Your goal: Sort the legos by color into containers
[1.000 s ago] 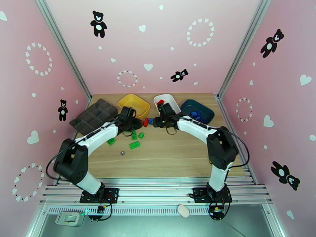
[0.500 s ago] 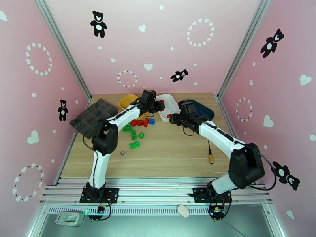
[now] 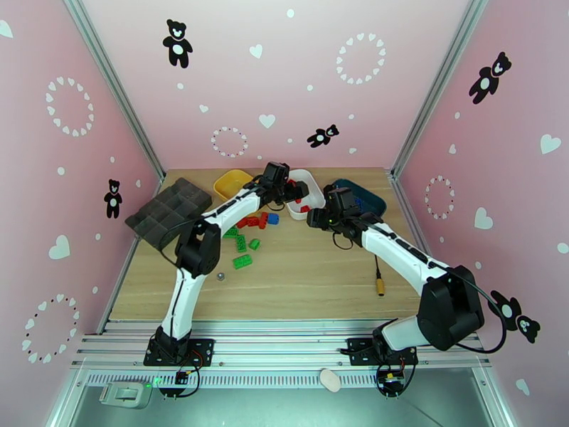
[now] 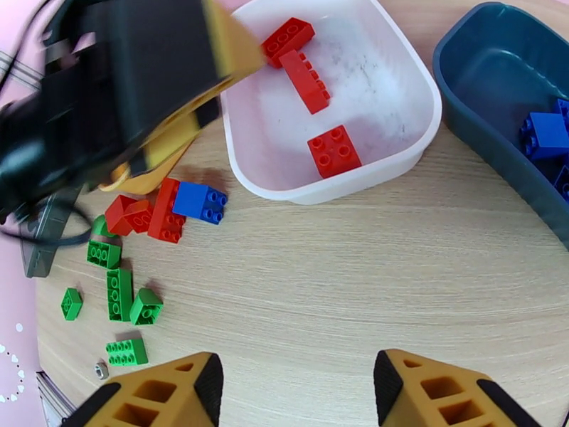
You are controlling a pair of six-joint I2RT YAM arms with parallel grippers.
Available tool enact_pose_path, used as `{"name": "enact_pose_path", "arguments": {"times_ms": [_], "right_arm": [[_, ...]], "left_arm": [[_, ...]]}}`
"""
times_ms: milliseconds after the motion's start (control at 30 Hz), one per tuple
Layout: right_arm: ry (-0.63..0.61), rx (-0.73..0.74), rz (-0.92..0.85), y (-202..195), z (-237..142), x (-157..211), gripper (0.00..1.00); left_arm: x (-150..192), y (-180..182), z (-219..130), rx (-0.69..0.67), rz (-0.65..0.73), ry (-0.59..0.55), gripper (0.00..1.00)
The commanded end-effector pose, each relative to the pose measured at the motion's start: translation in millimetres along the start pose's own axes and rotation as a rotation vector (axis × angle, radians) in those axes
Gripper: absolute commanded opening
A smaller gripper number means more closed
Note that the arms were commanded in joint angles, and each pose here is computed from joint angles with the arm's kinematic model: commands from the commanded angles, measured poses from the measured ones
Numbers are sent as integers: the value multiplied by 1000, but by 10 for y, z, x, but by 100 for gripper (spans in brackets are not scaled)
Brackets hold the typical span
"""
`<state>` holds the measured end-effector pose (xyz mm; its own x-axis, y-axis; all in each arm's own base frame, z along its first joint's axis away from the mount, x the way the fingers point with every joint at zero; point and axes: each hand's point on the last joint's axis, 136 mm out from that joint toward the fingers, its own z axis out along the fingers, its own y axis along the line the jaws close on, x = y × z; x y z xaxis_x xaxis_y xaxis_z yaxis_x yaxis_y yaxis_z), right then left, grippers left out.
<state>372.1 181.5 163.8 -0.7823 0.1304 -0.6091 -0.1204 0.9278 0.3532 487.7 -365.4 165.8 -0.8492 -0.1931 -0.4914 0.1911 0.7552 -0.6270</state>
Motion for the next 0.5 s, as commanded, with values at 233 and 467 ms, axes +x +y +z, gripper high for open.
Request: {"name": "enact_pose_path", "arguments": {"times_ms": [233,467], "right_arm": [[42,-34,-95,428,146,139,62],[100,-69,-163,834,405,293,57]], "left_arm": [[130,437,-1120,-270,116,-172,72],[498,945,-1325,-425,138,-132,68]]}}
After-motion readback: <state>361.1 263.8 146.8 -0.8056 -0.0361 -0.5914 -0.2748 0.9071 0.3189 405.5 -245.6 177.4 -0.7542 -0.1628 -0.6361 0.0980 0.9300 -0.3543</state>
